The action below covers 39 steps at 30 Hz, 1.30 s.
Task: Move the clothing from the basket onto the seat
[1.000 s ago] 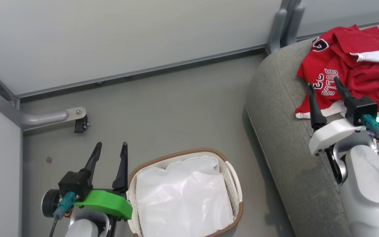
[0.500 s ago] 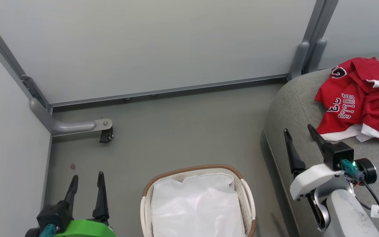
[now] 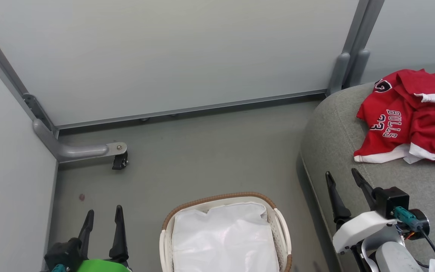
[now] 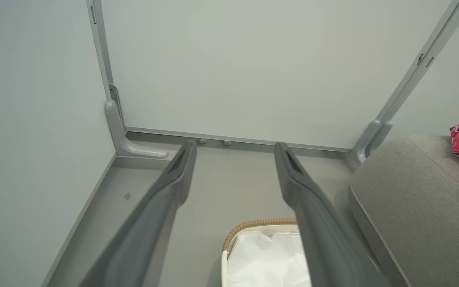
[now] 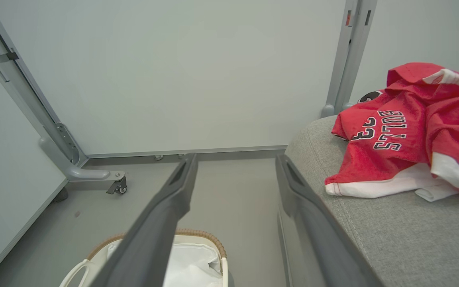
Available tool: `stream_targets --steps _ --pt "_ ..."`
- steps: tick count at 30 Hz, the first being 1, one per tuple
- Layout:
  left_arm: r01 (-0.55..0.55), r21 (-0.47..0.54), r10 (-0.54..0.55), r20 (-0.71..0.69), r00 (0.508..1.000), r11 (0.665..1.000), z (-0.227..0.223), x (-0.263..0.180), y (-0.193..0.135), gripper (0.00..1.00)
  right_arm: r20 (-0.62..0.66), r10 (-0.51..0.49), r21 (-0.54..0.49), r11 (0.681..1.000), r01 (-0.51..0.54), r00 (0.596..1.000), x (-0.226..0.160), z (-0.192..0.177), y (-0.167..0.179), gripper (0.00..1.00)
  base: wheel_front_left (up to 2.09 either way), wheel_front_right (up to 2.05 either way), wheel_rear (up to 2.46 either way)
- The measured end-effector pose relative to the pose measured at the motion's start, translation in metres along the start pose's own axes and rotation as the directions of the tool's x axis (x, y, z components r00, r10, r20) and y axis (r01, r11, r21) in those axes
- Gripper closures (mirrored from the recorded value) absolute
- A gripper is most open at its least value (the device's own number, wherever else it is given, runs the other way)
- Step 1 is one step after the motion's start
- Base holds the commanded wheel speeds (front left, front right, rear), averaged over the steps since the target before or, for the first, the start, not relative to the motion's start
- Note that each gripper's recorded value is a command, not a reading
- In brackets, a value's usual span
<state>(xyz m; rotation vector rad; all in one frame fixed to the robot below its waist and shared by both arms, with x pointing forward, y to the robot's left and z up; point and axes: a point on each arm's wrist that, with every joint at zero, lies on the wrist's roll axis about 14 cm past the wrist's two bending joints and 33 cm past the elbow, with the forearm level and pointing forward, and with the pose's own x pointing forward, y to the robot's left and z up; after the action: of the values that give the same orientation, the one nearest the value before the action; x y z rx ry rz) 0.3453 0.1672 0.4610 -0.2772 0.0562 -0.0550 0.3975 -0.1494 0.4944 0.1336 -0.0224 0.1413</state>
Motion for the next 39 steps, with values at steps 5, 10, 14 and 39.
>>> stream_targets --steps 5,10,14,39 --pt "0.013 -0.006 -0.013 -0.015 1.0 1.0 -0.005 0.0 -0.005 0.0 -0.01 0.002 0.008 1.0 -0.002 1.0 -0.003 -0.004 0.001 0.0 0.0 0.0 0.0" --pt "0.016 -0.007 -0.017 -0.025 1.0 1.0 -0.008 0.0 -0.006 0.0 -0.01 0.002 0.013 1.0 -0.002 1.0 -0.004 -0.004 0.002 0.0 0.0 0.0 0.0" --pt "0.012 -0.019 -0.012 -0.026 1.0 1.0 -0.009 -0.001 -0.005 0.0 -0.01 0.004 0.016 1.0 -0.004 1.0 -0.004 -0.004 0.003 0.0 0.0 0.0 0.0" --pt "-0.095 -0.278 0.072 -0.093 0.993 0.956 -0.022 -0.005 0.011 1.0 -0.1 -0.089 0.31 0.944 0.116 0.991 -0.017 -0.025 -0.014 1.0 0.0 0.0 0.0"
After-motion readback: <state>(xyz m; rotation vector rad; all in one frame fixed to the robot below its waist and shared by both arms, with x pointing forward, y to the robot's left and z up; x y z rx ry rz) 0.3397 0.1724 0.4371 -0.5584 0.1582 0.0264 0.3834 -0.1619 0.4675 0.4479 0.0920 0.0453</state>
